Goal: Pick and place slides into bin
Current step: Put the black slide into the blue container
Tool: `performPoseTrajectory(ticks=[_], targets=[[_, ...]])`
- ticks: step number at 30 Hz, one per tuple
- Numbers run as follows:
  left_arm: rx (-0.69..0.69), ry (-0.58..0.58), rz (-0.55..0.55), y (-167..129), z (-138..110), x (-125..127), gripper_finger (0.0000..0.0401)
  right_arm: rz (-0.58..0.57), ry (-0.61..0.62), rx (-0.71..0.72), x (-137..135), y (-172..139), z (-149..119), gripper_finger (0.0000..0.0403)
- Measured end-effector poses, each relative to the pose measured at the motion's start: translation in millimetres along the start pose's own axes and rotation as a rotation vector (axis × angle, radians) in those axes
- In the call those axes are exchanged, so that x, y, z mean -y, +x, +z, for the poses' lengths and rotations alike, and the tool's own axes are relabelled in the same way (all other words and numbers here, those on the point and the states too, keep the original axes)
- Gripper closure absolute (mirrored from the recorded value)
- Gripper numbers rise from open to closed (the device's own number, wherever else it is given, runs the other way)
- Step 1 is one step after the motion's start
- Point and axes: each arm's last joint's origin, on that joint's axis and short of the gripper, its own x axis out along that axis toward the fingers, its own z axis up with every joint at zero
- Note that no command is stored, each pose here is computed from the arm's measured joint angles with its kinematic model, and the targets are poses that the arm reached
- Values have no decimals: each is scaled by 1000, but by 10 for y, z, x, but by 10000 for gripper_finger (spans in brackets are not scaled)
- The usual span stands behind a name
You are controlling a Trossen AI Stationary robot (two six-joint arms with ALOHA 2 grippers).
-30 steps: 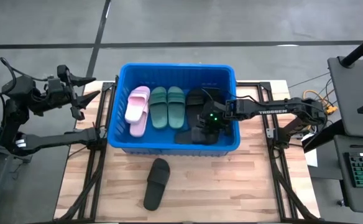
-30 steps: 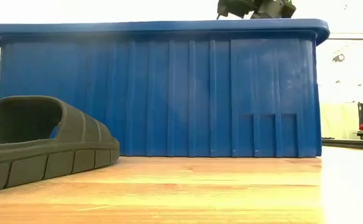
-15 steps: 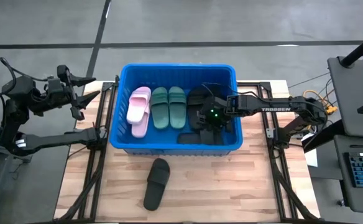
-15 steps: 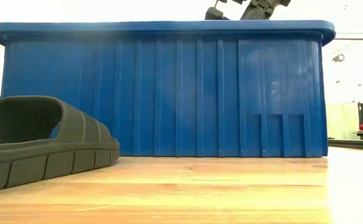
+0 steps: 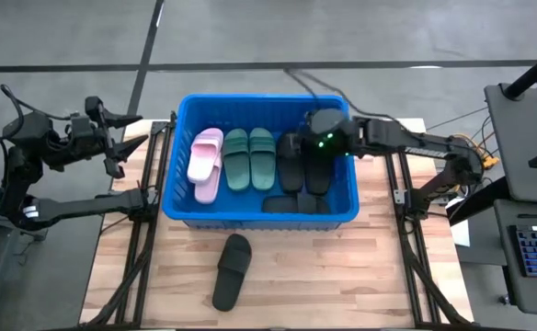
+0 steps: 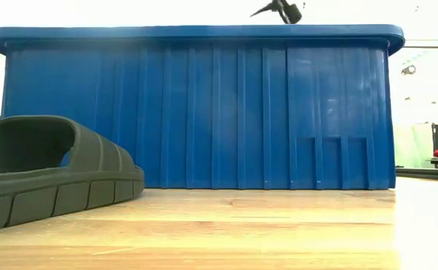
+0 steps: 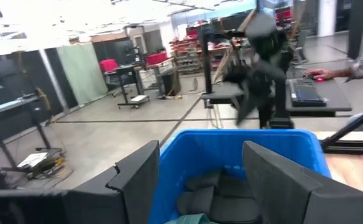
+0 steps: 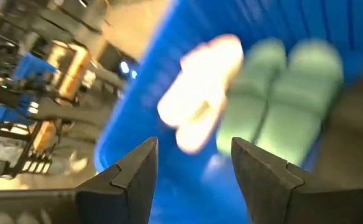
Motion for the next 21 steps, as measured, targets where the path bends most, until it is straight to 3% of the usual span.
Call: performPoseTrajectory(ticks=[9, 14, 21], targets=[[-29, -48, -265, 301, 41, 73, 186, 18, -376, 280, -464, -596, 166, 209], [-42, -81, -408, 484, 110, 103, 186, -39, -443, 263, -467, -806, 227, 209], [-159, -234, -626, 911, 87, 178, 186, -136, -506, 175, -375, -956, 224, 209]])
